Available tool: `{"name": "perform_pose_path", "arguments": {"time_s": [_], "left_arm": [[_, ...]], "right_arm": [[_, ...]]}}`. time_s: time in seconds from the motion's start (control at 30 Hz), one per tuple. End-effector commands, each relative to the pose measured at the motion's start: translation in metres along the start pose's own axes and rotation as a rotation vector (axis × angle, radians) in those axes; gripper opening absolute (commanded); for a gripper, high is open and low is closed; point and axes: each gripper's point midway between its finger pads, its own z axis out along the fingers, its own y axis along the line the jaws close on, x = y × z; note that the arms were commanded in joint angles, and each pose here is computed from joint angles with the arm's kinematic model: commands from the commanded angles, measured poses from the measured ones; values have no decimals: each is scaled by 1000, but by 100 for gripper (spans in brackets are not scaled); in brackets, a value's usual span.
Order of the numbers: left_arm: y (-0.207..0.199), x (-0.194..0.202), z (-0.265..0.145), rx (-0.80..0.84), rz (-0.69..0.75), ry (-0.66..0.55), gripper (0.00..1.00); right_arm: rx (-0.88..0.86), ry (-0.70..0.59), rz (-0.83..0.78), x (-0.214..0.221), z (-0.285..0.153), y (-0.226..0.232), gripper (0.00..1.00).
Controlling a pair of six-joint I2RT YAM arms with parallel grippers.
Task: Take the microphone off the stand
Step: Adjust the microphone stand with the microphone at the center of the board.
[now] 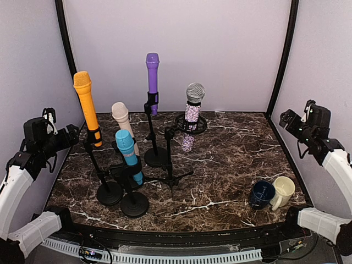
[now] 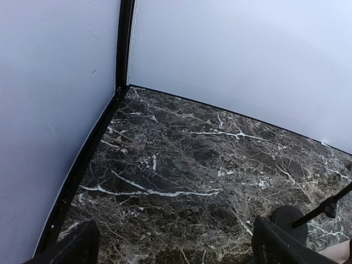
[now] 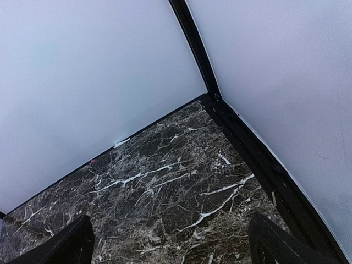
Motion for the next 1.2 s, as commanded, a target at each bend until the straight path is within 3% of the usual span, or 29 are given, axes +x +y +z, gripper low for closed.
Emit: {"name": "perform_pose_path", "arguments": {"time_s": [0.0,0.33,0.57,0.77,0.9,1.17], "left_arm": [[-2,-2,-3,8,-18,9,99],[-16,-18,-44,59,-34,65,99],[-76,-30,-91,401,47,123,99],[-113,-16,-122,675,101,174,98],[-123,-6,-131,762,133,234,96],[-123,11,-131,786,172,329,95]], "right_arm": [[-53,-23,2,-14,0,14,99],[-199,9,-13,-12,-2,41,98],[-397,127,-45,6,-19,74,98],[-612,224,-68,26,-55,110,99],[-705,246,-81,34,-76,126,98],[-815,254,-82,33,-99,142,99]]}}
